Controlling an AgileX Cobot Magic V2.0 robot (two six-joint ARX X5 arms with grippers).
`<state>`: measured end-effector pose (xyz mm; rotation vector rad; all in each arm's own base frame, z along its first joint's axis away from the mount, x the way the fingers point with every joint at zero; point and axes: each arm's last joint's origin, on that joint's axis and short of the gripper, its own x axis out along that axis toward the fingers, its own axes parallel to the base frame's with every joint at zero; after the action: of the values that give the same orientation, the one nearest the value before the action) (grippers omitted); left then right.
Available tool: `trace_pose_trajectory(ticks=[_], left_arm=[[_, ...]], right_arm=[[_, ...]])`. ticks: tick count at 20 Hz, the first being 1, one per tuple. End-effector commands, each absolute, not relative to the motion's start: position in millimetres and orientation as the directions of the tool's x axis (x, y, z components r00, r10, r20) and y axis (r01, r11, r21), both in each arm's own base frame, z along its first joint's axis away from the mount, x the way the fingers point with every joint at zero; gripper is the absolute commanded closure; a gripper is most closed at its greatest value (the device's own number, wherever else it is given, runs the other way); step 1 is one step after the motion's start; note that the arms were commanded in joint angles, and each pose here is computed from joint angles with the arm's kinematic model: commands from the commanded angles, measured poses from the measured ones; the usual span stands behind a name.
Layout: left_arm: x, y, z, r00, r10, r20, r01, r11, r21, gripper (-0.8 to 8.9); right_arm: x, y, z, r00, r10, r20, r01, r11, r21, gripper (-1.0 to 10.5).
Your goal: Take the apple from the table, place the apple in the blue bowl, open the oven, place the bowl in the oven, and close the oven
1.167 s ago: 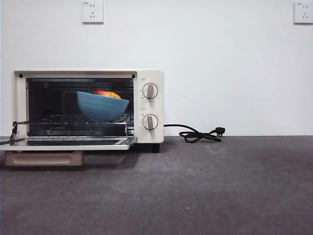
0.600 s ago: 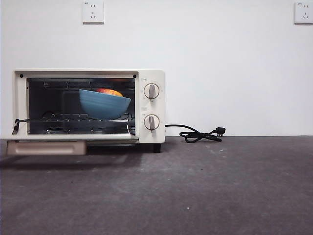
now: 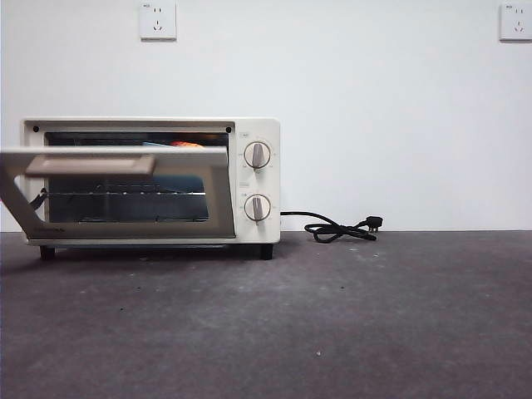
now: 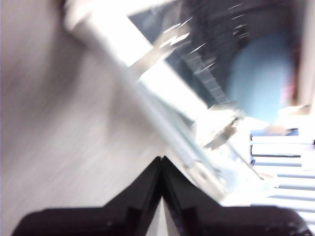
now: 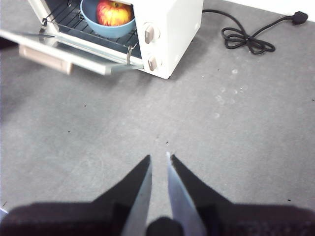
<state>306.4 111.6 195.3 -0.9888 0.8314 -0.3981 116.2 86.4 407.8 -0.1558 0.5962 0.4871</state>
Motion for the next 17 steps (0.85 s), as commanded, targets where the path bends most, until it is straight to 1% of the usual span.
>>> trace_pose_trajectory(ticks=[1,4,6,9,14,17], left_arm=[[319.5,112.2,214.8,0.652,-0.646,-0.397,-0.02,0.509,-0.861,8.22],[334.7,110.2,245.2,0.672,-0.646,-0.362,0.047,0.525,-0.85,8.22],[343.5,105.4,264.2,0.679,-0.652,-0.338,0.097,0.535,-0.839,8.22],[353.4,94.6,287.3,0.675,-0.671,-0.307,0.171,0.548,-0.819,8.22],[355.8,71.2,301.7,0.632,-0.714,-0.302,0.222,0.54,-0.812,8.22],[342.4,53.1,310.4,0.58,-0.743,-0.333,0.27,0.561,-0.782,8.22]], right_arm=[[115.3,85.8,404.5,0.713,0.387,-0.585,-0.475,0.88,0.002,8.9],[115.0,85.6,403.8,0.71,0.384,-0.591,-0.473,0.881,0.004,8.9],[115.4,85.9,403.4,0.71,0.384,-0.59,-0.473,0.881,0.004,9.6],[115.6,86.0,403.4,0.711,0.385,-0.589,-0.474,0.881,0.003,9.6],[116.1,86.4,403.6,0.712,0.386,-0.586,-0.475,0.88,0.002,9.6],[117.3,87.4,401.4,0.702,0.378,-0.604,-0.473,0.881,0.001,9.4]])
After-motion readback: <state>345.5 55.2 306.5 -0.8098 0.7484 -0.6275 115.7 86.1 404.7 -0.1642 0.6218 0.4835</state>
